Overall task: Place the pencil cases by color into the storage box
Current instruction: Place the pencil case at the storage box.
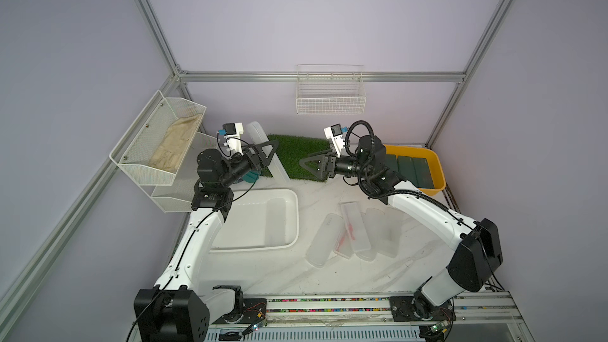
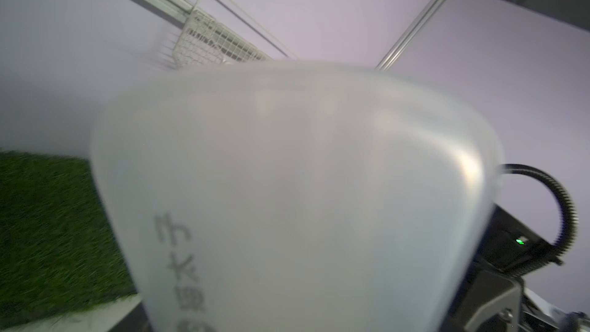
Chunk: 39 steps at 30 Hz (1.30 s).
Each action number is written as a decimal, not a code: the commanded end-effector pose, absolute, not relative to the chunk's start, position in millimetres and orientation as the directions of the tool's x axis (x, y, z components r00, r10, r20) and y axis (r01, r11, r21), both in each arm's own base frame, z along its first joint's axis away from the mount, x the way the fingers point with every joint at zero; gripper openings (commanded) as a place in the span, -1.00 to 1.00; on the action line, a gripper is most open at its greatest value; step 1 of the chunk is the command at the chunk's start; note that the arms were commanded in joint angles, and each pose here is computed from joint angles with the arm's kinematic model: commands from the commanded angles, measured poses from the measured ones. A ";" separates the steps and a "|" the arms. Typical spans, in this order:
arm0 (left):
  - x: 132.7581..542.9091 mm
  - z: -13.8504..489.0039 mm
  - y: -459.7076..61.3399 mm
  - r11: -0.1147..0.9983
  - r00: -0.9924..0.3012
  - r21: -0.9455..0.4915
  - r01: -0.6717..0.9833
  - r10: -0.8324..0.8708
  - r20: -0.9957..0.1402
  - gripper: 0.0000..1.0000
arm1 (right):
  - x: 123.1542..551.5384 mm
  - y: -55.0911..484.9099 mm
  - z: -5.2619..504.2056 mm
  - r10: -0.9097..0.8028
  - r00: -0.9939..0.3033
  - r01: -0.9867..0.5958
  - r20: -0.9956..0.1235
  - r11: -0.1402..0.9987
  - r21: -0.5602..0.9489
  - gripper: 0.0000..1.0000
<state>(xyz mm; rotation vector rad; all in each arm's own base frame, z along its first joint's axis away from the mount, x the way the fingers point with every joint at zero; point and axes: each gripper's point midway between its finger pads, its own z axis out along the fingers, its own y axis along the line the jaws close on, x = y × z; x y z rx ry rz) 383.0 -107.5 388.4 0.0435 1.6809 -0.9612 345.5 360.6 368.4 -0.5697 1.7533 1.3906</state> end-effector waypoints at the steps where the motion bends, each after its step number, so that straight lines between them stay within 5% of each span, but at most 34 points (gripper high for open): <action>1: 381.6 357.9 -75.4 0.864 -0.382 -0.385 0.325 -0.252 -0.889 0.54 | 358.1 349.9 350.7 0.091 -0.547 -0.738 -0.832 0.417 0.531 0.94; 7: 383.3 284.4 -34.5 0.971 -0.518 -0.213 0.106 -0.129 -0.846 0.54 | 357.3 350.3 311.0 -0.007 -0.523 -0.736 -0.853 0.509 0.447 0.94; 17: 368.3 211.2 -10.2 0.996 -0.700 -0.089 -0.008 -0.069 -0.711 0.58 | 337.1 381.1 253.8 -0.141 -0.481 -0.755 -0.865 0.569 0.327 0.94; 39: 330.8 104.9 -19.2 0.993 -0.872 -0.110 -0.032 -0.082 -0.483 0.61 | 333.0 369.7 235.4 -0.162 -0.444 -0.752 -0.881 0.602 0.268 0.94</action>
